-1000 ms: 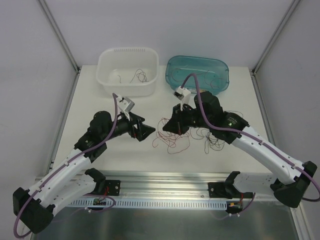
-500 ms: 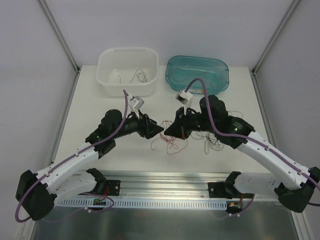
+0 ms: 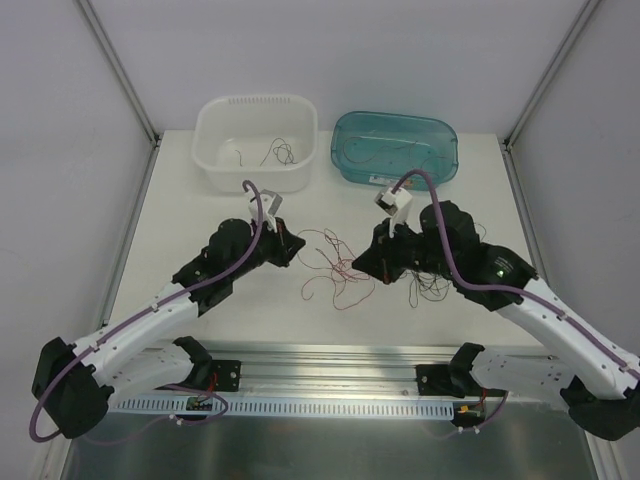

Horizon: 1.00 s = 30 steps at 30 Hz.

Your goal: Untangle the cables

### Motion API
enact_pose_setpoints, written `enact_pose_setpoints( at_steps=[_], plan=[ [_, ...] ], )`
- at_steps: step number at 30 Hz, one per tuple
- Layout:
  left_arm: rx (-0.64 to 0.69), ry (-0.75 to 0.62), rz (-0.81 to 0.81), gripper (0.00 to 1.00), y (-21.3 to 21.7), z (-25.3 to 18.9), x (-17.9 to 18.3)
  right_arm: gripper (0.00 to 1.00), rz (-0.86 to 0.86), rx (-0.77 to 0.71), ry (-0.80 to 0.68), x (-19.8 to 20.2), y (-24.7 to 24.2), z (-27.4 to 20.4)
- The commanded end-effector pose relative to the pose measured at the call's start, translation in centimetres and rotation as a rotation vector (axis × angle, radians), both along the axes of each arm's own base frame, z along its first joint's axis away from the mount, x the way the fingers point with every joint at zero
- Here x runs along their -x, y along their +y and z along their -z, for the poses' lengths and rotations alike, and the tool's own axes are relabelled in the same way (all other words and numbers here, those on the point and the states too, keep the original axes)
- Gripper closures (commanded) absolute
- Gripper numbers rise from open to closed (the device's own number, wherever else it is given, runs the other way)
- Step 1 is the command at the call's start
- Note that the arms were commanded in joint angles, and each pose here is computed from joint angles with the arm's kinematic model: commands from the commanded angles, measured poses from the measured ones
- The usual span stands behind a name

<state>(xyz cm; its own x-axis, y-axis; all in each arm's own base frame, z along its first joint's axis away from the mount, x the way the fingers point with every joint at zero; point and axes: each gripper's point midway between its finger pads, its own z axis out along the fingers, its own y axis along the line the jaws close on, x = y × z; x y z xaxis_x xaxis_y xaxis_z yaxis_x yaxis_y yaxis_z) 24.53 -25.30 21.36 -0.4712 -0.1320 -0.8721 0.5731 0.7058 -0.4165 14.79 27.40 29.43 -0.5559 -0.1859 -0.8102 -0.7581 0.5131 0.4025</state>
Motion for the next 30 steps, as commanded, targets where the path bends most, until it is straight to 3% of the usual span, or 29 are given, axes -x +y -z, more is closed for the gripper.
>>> enact_pose_setpoints(
  at_steps=[1,6,11,16,19,27,30],
  plan=[
    [-0.131,-0.014,-0.309,1.0,6.6,0.6,-3.8,0.99,0.168,0.089,-0.138,-1.3,-4.8,-0.8],
    [-0.176,0.107,-0.485,1.0,13.0,3.1,-5.6,0.99,0.4,0.141,-0.255,-2.2,-11.1,-2.6],
    [-0.286,0.187,-0.65,1.0,19.0,4.0,-7.3,0.99,0.497,0.141,-0.322,-1.7,-14.8,-4.7],
    [-0.345,0.243,-0.695,1.0,22.0,4.1,-8.5,0.99,0.53,0.108,-0.372,-1.1,-16.5,-6.9],
    [-0.444,0.244,-0.74,1.0,23.9,4.7,-8.7,0.99,0.563,0.099,-0.393,-1.0,-17.5,-8.1],
    [-0.66,0.416,-0.832,1.0,29.1,10.7,-8.3,0.99,0.641,0.047,-0.52,-0.4,-20.8,-14.7],
    [-0.681,0.475,-0.877,1.0,30.7,12.1,-8.2,0.99,0.677,0.055,-0.562,-0.4,-22.0,-16.1]
  ],
)
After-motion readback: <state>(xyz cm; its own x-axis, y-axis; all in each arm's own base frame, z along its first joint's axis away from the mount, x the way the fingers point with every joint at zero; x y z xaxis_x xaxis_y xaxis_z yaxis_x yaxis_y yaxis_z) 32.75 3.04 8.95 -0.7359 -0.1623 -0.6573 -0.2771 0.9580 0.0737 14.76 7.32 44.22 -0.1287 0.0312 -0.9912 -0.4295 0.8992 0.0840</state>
